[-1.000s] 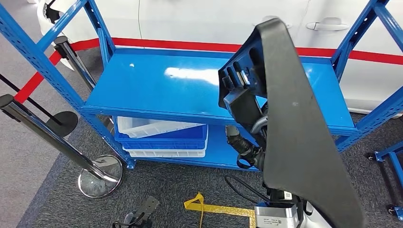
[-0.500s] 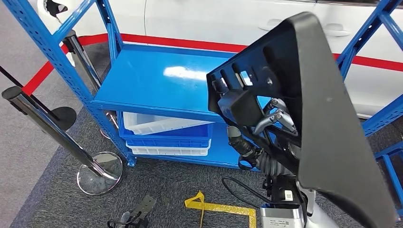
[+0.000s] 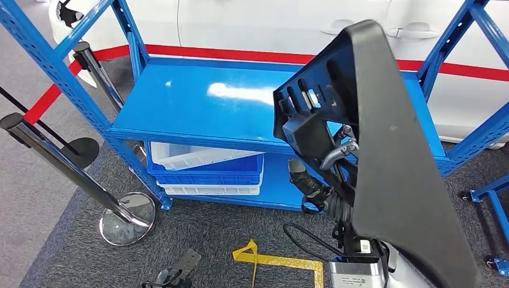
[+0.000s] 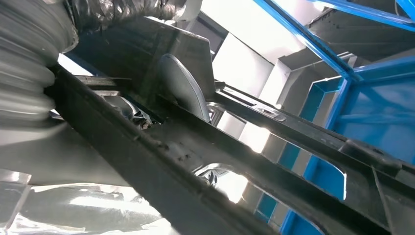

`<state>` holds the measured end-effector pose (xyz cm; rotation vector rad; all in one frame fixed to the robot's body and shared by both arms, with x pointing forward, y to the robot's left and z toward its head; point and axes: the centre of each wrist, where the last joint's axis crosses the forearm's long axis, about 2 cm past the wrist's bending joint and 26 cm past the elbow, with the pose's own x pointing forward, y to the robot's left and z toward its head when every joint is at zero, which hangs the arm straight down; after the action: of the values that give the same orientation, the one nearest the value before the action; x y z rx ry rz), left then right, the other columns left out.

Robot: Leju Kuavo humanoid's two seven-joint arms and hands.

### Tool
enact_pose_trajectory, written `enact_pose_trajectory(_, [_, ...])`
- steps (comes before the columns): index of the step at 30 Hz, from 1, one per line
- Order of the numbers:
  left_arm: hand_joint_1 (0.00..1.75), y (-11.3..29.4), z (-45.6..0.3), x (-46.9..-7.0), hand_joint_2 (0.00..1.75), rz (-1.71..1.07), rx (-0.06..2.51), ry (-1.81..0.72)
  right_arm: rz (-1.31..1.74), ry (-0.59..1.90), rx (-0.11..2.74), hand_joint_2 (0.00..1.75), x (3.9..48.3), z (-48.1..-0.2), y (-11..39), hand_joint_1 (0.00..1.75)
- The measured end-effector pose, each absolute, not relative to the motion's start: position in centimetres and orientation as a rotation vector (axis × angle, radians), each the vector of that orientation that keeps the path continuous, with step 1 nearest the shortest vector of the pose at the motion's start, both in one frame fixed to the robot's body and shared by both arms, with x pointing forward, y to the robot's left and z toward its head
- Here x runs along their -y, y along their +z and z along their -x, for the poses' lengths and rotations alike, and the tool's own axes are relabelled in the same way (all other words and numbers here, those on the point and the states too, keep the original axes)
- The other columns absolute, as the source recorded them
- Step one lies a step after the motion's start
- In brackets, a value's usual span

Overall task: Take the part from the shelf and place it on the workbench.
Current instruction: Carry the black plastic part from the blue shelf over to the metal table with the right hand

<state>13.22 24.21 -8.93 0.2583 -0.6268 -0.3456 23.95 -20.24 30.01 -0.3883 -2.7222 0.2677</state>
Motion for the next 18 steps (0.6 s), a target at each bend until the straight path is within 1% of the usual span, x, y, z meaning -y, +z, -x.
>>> enact_pose_trajectory(18, [0.0, -8.9, -13.42, -24.57, 1.75, -0.268, 0.626, -0.372, 0.35, 0.231, 2.713, 1.75, 20.34, -24.02, 29.98, 1.75])
